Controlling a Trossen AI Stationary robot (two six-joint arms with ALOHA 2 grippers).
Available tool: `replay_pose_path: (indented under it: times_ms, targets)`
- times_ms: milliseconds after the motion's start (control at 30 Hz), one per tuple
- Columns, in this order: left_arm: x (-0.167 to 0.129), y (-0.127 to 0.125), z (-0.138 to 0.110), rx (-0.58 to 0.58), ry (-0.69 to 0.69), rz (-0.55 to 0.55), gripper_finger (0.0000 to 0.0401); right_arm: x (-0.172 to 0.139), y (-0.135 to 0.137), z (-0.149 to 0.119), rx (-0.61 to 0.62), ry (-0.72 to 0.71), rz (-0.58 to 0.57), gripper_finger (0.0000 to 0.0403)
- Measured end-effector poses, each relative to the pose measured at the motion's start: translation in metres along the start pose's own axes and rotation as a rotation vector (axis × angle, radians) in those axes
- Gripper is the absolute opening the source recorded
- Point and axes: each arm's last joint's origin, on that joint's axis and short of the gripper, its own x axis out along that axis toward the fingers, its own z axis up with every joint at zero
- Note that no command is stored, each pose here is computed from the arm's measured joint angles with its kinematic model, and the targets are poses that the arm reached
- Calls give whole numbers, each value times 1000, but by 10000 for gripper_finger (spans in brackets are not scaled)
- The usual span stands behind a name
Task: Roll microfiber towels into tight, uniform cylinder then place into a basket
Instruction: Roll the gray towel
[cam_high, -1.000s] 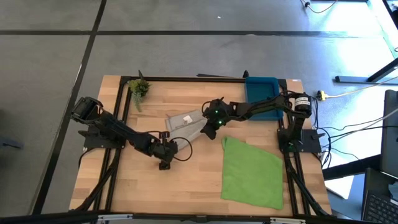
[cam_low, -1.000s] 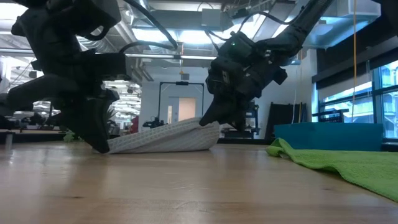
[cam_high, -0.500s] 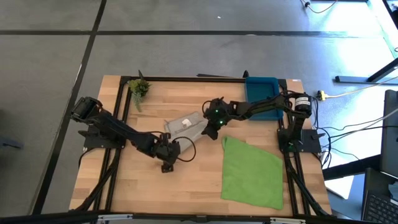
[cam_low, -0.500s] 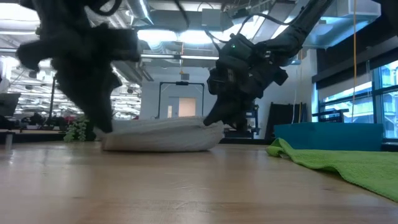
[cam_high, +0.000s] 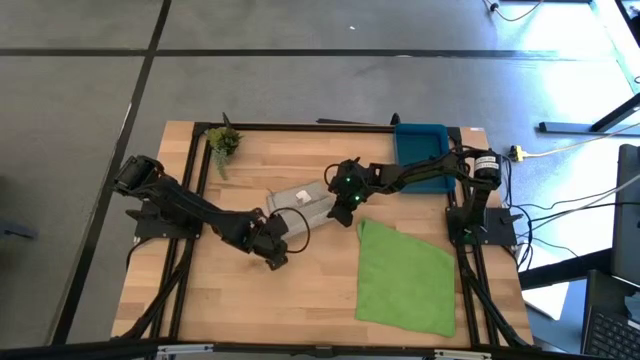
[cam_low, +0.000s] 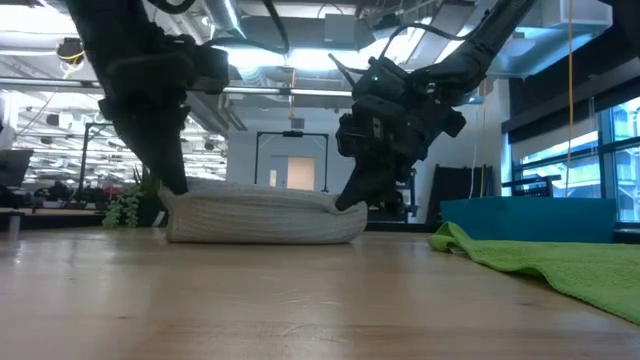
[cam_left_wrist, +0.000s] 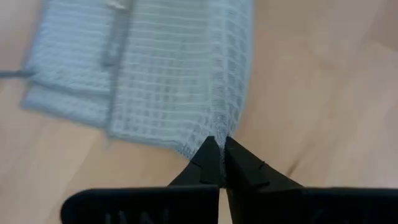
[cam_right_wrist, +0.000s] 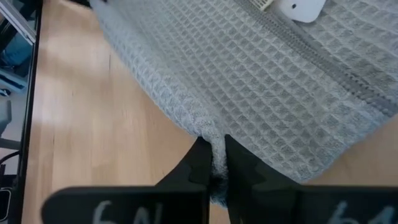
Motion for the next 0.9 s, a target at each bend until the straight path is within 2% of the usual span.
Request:
replay_pose_path:
  times_ms: [267,500,900]
  targets:
    - [-1,4,6,-164,-79,73,0,0,0,-1,-21,8,-6,21]
    - [4,14,17,-218,-82,103,0,0,-2,-1,-21,-2,-55,21]
    - [21,40,22,-310,-52,182,0,0,-2,-3,-36,15,-59,24]
